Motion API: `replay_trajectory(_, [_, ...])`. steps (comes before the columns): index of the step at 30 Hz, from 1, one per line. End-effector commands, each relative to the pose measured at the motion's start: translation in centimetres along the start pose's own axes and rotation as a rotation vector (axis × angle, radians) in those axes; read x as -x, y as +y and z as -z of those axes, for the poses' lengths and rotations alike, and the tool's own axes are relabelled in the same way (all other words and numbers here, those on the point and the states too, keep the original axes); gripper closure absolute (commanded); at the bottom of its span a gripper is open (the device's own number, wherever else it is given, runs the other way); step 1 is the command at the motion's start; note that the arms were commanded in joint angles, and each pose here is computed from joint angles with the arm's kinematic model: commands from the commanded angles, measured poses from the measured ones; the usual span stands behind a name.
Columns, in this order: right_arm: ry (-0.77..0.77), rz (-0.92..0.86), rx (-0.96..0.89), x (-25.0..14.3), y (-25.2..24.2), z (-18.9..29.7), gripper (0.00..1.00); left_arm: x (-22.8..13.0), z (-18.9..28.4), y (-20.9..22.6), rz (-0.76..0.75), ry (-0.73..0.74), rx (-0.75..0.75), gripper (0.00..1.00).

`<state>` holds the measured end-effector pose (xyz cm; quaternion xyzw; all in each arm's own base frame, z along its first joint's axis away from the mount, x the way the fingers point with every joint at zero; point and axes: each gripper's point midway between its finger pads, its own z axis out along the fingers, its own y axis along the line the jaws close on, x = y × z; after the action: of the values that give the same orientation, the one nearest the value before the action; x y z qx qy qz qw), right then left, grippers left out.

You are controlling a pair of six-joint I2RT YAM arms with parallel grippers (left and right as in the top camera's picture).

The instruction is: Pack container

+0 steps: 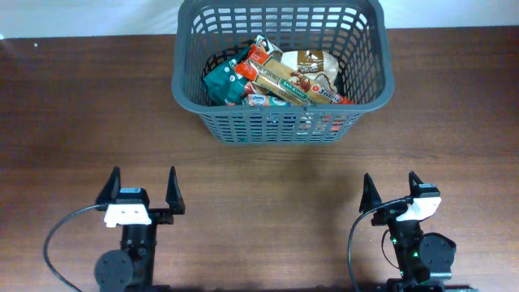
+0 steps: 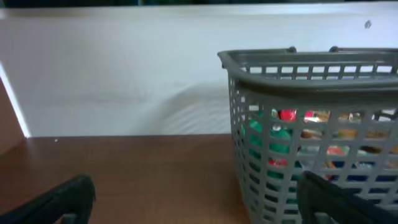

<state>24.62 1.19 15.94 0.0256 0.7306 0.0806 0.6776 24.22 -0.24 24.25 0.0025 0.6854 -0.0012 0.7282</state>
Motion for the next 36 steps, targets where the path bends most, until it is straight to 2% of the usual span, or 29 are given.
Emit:
replay_trajectory(1, [0.007,0.007,0.011,-0.3,0.2,0.0,0.01,-2.1,0.2,-0.1,0.011,-0.018,-0.002,0.01])
replay_trajectory(8, [0.007,0.007,0.011,-0.3,0.2,0.0,0.01,-5.0,0.0,0.0,0.009,0.031,0.003,0.01])
replay_trajectory(15, [0.007,0.007,0.011,-0.3,0.2,0.0,0.01,-8.7,0.3,0.1,0.005,0.161,0.01,0.01])
replay_trajectory(21, [0.007,0.007,0.011,-0.3,0.2,0.0,0.01,-8.6,0.3,0.2,-0.108,0.157,0.004,0.01])
replay_trajectory(36, [0.007,0.007,0.011,-0.3,0.2,0.0,0.01,-8.6,0.3,-0.1,-0.106,0.157,-0.01,0.01])
